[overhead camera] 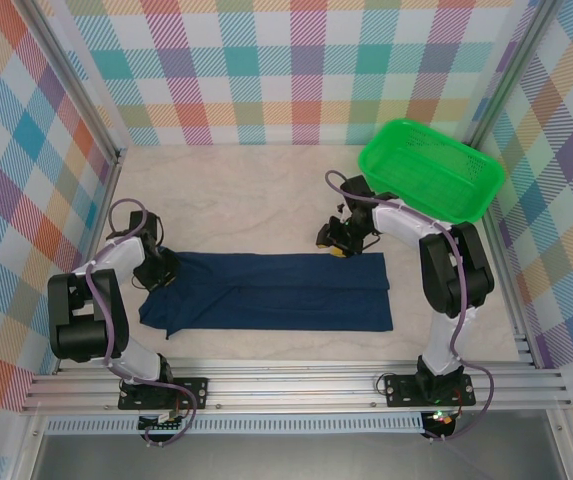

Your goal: Fold and stack the t-shirts

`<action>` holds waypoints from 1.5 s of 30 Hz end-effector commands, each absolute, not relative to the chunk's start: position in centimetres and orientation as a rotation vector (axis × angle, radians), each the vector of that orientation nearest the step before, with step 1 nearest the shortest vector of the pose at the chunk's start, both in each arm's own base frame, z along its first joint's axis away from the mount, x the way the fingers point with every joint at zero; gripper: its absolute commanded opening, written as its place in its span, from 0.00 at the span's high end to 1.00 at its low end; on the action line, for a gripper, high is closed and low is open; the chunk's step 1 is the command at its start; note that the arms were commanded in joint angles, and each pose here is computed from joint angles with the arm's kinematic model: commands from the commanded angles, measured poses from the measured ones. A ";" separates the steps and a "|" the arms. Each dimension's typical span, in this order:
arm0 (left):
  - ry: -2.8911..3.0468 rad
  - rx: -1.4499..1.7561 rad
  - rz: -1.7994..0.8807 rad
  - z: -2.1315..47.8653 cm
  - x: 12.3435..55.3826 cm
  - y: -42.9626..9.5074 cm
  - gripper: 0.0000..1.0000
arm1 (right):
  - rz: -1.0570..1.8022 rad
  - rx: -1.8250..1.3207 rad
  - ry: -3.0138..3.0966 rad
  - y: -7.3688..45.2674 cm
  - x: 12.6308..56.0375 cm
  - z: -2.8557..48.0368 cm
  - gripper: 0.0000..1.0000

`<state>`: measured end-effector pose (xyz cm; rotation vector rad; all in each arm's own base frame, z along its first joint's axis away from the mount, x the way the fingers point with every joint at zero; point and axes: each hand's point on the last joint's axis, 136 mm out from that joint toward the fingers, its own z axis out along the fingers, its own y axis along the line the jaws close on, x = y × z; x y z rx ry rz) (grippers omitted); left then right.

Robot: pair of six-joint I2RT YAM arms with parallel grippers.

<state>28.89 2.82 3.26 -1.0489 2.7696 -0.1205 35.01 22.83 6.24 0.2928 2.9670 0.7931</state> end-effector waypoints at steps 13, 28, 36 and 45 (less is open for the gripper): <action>2.751 -1.079 -0.023 6.0 25.3 2.6 1.00 | 0.846 0.289 2.994 23.8 34.4 5.5 0.61; 2.716 -1.196 -0.079 6.2 22.9 1.8 1.00 | 0.807 0.293 3.067 23.8 33.9 3.5 0.62; 2.723 -1.192 -0.088 6.5 22.9 1.7 1.00 | 0.789 0.303 3.078 23.8 33.8 3.0 0.62; 2.700 -1.237 -0.104 8.3 24.5 1.7 1.00 | 0.771 0.297 3.095 23.7 33.5 2.4 0.62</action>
